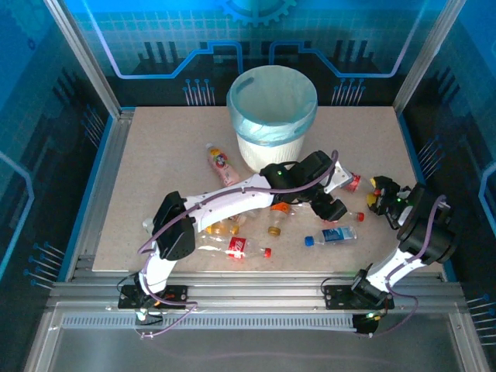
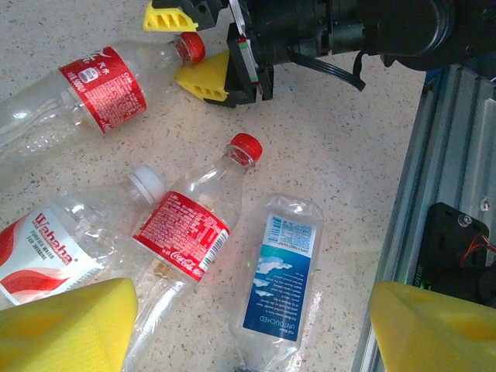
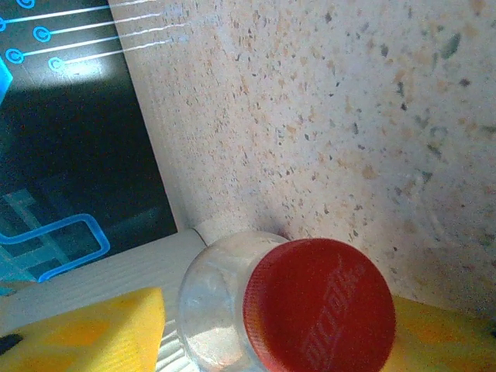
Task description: Put the plastic bottles in the bin
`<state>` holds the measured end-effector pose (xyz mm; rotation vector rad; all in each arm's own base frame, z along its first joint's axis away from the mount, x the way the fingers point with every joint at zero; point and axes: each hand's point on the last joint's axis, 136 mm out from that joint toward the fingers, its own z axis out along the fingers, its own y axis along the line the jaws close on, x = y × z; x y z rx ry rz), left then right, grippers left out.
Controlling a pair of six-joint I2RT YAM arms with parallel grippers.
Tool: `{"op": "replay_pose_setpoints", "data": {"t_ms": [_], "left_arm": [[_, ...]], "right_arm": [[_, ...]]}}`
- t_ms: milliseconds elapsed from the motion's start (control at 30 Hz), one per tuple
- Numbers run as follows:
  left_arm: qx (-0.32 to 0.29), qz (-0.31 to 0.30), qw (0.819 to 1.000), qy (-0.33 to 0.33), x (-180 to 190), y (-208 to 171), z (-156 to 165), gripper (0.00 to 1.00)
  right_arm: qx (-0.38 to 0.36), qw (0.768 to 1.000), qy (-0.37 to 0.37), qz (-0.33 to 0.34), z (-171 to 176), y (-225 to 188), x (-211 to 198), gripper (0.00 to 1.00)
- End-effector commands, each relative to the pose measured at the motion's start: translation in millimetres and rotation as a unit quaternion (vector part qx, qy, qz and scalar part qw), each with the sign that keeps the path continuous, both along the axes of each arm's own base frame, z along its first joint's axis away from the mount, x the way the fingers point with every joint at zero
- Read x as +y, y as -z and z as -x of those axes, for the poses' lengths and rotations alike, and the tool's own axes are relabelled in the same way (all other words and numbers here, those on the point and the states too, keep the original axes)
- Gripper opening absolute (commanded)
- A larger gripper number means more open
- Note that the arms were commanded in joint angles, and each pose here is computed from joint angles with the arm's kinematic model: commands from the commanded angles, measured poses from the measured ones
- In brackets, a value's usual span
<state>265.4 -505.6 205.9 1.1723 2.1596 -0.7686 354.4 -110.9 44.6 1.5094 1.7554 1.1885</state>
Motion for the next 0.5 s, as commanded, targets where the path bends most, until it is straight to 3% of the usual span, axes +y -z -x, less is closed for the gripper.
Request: {"op": "replay_pose_setpoints", "data": {"t_ms": [0, 467], "left_arm": [[0.009, 0.01, 1.0, 0.002, -3, -5, -4, 0.8], [0.013, 0.009, 1.0, -0.003, -1, 1, -11, 0.8]], "right_arm": [[0.058, 0.99, 0.083, 0.098, 5, 29, -53, 0.63], [0.062, 0.989, 0.08, 0.108, -2, 30, -63, 0.61]]}}
